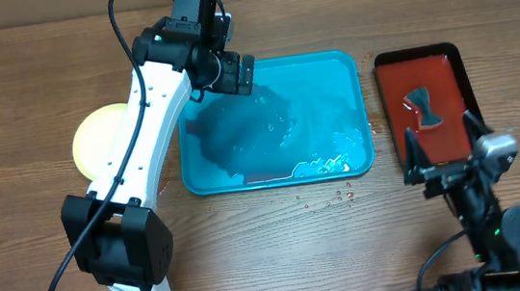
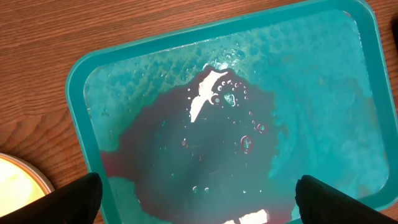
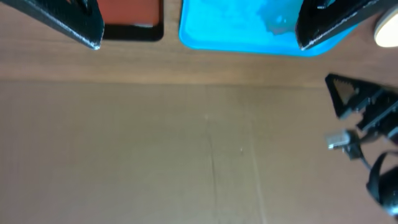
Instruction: Clean dirty plates on tray and stack at the side
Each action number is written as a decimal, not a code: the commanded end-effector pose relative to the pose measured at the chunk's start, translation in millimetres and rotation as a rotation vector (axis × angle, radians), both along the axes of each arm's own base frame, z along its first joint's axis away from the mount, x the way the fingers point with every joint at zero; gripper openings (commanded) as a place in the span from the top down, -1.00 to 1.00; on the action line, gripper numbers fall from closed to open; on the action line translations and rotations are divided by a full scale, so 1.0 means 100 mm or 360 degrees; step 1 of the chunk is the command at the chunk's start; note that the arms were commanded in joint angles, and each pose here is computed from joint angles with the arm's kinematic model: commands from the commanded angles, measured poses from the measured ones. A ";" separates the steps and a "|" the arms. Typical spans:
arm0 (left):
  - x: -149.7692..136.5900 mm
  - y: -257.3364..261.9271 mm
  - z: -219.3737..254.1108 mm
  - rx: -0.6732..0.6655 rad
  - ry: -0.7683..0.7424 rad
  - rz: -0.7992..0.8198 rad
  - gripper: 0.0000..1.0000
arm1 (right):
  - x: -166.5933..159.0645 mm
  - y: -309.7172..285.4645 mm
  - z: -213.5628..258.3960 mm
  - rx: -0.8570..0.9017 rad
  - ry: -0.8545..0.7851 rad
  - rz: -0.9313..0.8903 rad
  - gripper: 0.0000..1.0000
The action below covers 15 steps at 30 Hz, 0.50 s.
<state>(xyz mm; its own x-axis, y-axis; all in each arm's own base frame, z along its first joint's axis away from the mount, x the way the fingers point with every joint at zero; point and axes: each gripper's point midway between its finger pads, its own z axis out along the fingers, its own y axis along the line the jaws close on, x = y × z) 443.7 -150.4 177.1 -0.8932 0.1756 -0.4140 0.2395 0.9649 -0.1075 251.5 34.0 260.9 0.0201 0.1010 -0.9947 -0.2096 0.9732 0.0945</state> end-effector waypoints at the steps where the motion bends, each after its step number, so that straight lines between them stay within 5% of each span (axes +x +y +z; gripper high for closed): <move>1: 0.03 0.02 0.04 0.0012 -0.0027 -0.0022 -1.00 | -0.06 0.03 -0.15 0.0030 -0.0080 0.0018 -1.00; 15: 0.03 0.02 0.04 0.0012 -0.0028 -0.0022 -1.00 | -0.10 0.04 -0.74 0.0042 -0.0003 0.0029 -1.00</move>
<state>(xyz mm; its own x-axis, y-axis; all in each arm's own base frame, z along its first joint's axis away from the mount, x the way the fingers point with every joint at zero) 443.7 -150.5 177.1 -0.8932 0.1756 -0.4140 0.2396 0.9649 -0.1078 241.9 37.0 196.2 0.0472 0.1184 -0.9918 -0.2246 0.9688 0.1050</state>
